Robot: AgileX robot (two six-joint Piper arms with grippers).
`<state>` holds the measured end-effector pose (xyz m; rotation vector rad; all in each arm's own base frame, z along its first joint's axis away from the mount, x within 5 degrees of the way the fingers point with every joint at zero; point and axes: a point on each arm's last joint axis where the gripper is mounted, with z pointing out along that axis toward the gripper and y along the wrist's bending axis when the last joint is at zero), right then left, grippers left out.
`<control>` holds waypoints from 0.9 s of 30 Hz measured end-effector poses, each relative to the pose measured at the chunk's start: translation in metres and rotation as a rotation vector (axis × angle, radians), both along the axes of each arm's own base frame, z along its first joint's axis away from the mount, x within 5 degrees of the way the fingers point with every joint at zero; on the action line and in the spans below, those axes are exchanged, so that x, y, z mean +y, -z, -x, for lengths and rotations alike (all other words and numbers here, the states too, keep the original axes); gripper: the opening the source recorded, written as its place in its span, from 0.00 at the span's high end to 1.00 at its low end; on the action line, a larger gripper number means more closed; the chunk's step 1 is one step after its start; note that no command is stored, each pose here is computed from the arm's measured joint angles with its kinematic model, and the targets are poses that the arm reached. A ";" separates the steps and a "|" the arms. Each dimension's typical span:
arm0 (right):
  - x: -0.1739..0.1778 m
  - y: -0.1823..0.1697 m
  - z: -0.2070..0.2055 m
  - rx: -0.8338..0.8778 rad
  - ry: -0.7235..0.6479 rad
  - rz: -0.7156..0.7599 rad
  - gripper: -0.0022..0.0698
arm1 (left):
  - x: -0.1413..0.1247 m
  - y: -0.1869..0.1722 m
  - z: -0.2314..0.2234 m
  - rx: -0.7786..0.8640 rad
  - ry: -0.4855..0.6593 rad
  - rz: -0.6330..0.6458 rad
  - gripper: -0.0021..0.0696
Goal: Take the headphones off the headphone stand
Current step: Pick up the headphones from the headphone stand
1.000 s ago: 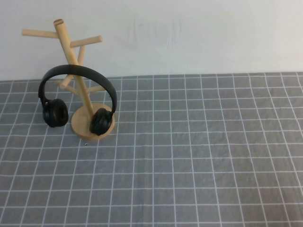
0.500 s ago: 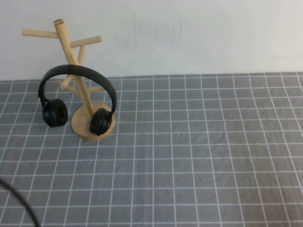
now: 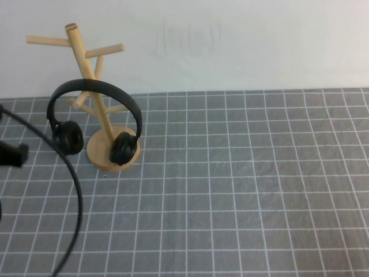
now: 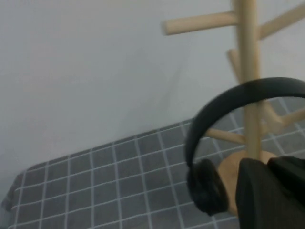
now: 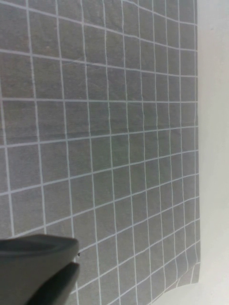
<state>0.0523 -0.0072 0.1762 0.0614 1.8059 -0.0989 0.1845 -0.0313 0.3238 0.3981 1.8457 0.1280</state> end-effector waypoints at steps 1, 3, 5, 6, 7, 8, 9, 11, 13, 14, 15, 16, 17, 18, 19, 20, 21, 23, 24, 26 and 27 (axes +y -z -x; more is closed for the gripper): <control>0.000 0.000 0.000 0.000 0.000 0.000 0.98 | 0.003 -0.001 -0.007 0.007 -0.026 0.008 0.96; 0.000 0.000 0.000 0.000 0.000 0.000 0.98 | 0.010 -0.002 -0.018 0.024 -0.078 0.029 0.96; 0.000 0.000 0.000 0.000 0.000 0.000 0.98 | 0.017 0.002 -0.029 0.049 -0.121 0.039 0.96; 0.000 0.000 0.000 0.000 0.000 0.000 0.98 | 0.019 0.003 -0.033 0.058 -0.130 0.036 0.96; 0.000 0.000 0.000 0.000 0.000 0.000 0.98 | 0.020 0.006 -0.037 0.064 -0.129 0.022 0.96; 0.000 0.000 0.000 0.000 0.000 0.000 0.98 | 0.019 0.009 -0.041 0.064 -0.119 -0.001 0.96; 0.000 0.000 0.000 0.000 0.000 0.000 0.98 | 0.019 0.011 -0.045 0.062 -0.105 -0.029 0.95; 0.000 0.000 0.000 0.000 0.000 0.000 0.98 | 0.016 0.014 -0.052 0.039 -0.061 -0.087 0.90; 0.000 0.000 0.000 0.000 0.000 0.000 0.98 | 0.013 0.017 -0.058 0.019 -0.015 -0.144 0.82; 0.000 0.000 0.000 0.000 0.000 0.000 0.98 | 0.012 0.019 -0.062 0.010 0.012 -0.176 0.76; 0.000 0.000 0.000 0.000 0.000 0.000 0.98 | 0.010 0.021 -0.065 0.006 0.032 -0.198 0.70; 0.000 0.000 0.000 0.000 0.000 0.000 0.98 | 0.009 0.024 -0.068 0.003 0.057 -0.222 0.64; 0.000 0.000 0.000 0.000 0.000 0.000 0.98 | 0.007 0.027 -0.072 0.006 0.078 -0.244 0.59; 0.000 0.000 0.000 0.000 0.000 0.000 0.98 | 0.006 0.032 -0.075 0.015 0.095 -0.265 0.55; 0.000 0.000 0.000 0.000 0.000 0.000 0.98 | 0.005 0.036 -0.078 0.024 0.113 -0.284 0.52; 0.000 0.000 0.000 0.000 0.000 0.000 0.98 | 0.004 0.041 -0.081 0.033 0.130 -0.301 0.50; 0.000 0.000 0.000 0.000 0.000 0.000 0.98 | 0.003 0.044 -0.084 0.040 0.144 -0.314 0.49; 0.000 0.000 0.000 0.000 0.000 0.000 0.98 | 0.001 0.052 -0.089 0.052 0.177 -0.332 0.48; 0.000 0.000 0.000 0.000 0.000 0.000 0.98 | 0.000 0.055 -0.091 0.055 0.188 -0.334 0.47; 0.000 0.000 0.000 0.000 0.000 0.000 0.98 | -0.001 0.059 -0.097 0.065 0.202 -0.348 0.47; 0.000 0.000 0.000 0.000 0.000 0.000 0.98 | -0.001 0.059 -0.101 0.067 0.202 -0.351 0.47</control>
